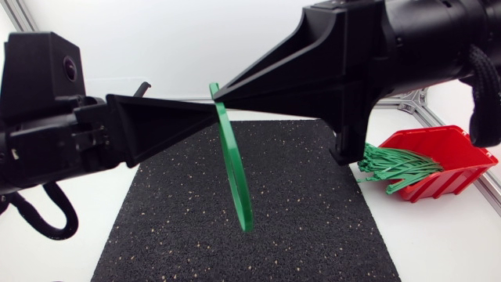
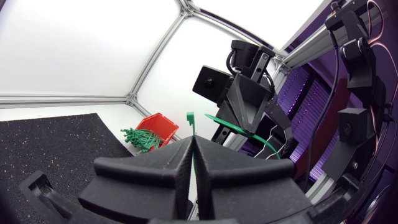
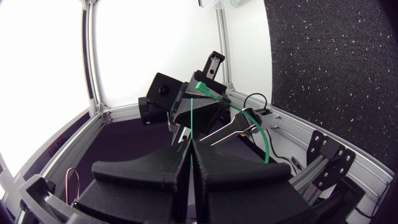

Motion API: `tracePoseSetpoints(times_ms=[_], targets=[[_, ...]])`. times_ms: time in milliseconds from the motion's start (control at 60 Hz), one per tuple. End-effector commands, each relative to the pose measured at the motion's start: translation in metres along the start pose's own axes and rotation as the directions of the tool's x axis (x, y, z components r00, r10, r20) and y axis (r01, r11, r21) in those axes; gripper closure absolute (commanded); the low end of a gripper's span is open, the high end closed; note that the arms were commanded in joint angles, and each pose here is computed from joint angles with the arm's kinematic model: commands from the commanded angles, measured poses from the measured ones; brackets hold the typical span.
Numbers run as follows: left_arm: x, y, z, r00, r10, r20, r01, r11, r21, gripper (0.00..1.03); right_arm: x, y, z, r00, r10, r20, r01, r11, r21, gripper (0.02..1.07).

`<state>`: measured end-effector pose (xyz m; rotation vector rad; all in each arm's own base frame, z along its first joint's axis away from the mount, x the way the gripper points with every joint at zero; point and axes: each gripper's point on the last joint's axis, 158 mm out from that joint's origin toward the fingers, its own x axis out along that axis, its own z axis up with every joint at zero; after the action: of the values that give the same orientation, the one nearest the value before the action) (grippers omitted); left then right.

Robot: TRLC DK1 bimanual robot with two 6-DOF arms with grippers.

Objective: Take a green cable tie from the red box, thread the tail through the head to close it, then place it in the transparent bin on the left.

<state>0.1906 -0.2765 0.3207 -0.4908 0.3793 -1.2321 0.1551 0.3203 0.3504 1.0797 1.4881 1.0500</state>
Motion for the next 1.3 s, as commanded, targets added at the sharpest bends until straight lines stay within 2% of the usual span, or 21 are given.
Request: tracePoseSetpoints(times_ms=[0,1283], targets=[[-0.002,-0.012,0.011,0.999,-0.021,0.024,0.020,0.999,0.037,1.00,-0.001,-0.007,0.002,1.000,-0.006,0.007,0.005,0.999,0.049,1.01],[-0.001,-0.012,0.011,1.000,-0.015,0.027,0.014,0.999,0.039,1.00,0.002,-0.016,0.011,1.000,-0.011,0.015,0.010,0.998,0.062,1.01]])
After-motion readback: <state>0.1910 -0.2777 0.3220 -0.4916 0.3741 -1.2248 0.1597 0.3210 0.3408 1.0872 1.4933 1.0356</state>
